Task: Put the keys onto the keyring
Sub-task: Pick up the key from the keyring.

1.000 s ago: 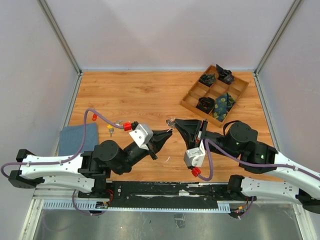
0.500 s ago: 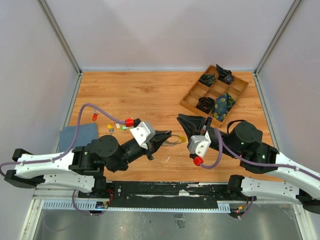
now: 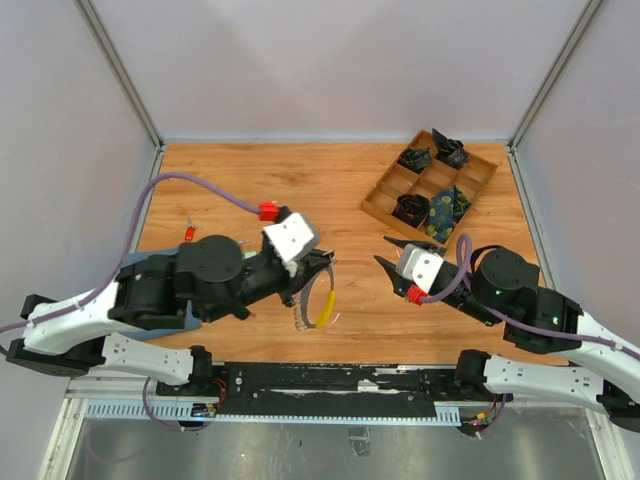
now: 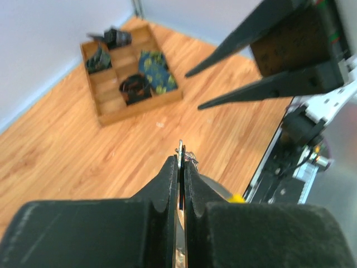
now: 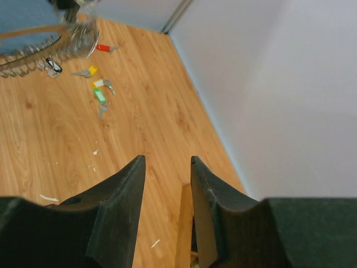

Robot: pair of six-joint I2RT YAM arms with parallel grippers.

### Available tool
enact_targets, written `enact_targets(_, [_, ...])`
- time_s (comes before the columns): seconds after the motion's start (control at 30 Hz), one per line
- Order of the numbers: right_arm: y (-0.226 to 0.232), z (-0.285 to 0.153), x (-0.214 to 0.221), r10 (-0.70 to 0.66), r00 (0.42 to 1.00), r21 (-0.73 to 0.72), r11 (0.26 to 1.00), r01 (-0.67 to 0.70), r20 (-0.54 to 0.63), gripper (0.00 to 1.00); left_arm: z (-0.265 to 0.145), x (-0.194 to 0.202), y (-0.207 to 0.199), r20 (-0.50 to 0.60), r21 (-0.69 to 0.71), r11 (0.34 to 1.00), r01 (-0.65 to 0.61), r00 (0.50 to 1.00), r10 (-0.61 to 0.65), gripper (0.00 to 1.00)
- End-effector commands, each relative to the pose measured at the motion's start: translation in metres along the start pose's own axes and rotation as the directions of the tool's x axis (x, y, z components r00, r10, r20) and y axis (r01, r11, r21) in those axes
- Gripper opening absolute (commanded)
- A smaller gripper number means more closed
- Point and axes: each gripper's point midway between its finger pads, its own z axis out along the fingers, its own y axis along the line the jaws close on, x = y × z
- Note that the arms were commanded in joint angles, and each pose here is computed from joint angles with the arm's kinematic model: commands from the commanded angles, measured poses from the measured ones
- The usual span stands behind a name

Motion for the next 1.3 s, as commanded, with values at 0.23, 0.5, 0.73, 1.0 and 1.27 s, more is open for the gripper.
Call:
enact_targets(0.23, [-0.002, -0.010, 0.071, 0.440, 0.865, 0.108, 0.898, -0.426, -0.241, 0.43, 0.037, 0.082, 0.013, -0.399, 0.045, 0.995, -0.089, 0.912, 0.100, 0.00])
enact_targets(0.5, [0.031, -0.011, 0.042, 0.514, 0.858, -0.164, 0.846, -0.508, -0.002, 0.43, 0.048, 0.082, 0.011, -0.432, 0.076, 0.987, -0.140, 0.888, 0.159, 0.01])
enact_targets(0.73, [0.036, -0.007, 0.034, 0.498, 0.865, -0.219, 0.852, -0.475, 0.061, 0.41, 0.047, 0.091, 0.010, -0.479, 0.126, 0.974, -0.189, 0.848, 0.226, 0.00])
enact_targets(1.0, [0.031, 0.004, 0.039, 0.455, 0.888, -0.211, 0.876, -0.434, 0.063, 0.41, 0.044, 0.092, 0.006, -0.475, 0.171, 0.964, -0.203, 0.840, 0.261, 0.01])
enact_targets(1.27, [0.064, 0.000, 0.012, 0.438, 0.893, -0.478, 0.809, -0.342, 0.101, 0.41, 0.038, 0.098, 0.006, -0.494, 0.223, 0.946, -0.236, 0.809, 0.318, 0.00])
